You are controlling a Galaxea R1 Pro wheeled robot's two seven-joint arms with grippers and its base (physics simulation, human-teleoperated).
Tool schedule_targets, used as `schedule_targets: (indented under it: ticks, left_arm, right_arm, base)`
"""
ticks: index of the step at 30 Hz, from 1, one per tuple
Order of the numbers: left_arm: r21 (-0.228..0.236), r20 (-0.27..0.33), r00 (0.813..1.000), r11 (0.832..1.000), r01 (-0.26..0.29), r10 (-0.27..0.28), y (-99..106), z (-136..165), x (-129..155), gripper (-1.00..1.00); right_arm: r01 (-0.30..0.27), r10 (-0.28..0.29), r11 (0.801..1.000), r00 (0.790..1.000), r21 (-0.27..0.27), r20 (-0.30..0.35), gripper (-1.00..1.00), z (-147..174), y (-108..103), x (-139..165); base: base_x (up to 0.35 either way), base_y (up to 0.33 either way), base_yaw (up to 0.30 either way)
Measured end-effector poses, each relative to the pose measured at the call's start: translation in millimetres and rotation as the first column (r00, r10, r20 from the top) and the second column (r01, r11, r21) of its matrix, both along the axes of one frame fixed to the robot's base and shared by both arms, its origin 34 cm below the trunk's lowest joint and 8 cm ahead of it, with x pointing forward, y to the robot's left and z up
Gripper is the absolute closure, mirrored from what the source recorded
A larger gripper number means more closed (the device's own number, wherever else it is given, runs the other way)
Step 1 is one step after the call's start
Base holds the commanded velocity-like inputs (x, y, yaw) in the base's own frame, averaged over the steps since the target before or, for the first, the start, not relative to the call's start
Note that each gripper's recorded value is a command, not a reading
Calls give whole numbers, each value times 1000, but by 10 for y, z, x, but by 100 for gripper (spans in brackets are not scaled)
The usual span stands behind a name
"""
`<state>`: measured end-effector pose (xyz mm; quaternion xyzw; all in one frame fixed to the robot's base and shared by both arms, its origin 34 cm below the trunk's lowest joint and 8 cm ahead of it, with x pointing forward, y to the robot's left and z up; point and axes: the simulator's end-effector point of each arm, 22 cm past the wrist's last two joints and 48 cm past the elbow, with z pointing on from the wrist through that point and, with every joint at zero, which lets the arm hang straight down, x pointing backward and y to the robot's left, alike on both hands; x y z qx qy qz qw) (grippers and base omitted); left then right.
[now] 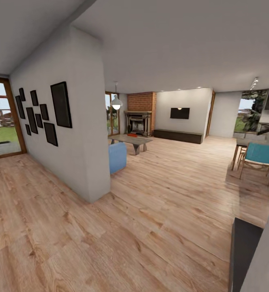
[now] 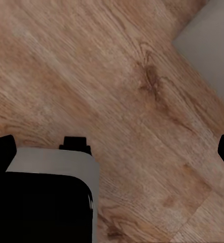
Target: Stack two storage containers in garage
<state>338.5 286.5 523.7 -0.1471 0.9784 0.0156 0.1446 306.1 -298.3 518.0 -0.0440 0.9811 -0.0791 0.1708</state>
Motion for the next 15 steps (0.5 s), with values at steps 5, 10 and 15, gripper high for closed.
schedule_targets:
  ticks: [5,10,15]
  left_arm:
    - [0,-1,1000,1000,0,0,0,-1,-4,-100]
    - [0,0,1000,1000,0,0,0,0,-1,-100]
    - [0,0,1000,1000,0,0,0,0,1,-100]
  right_arm:
    - [-126,126,992,992,-23,-3,-100,6,49,34]
    - [-165,165,986,986,-30,-4,-100,7,71,44]
    - [-168,168,985,986,-31,-5,-100,7,75,43]
  base:
    - [323,0,0]
    - [323,0,0]
    - [323,0,-79]
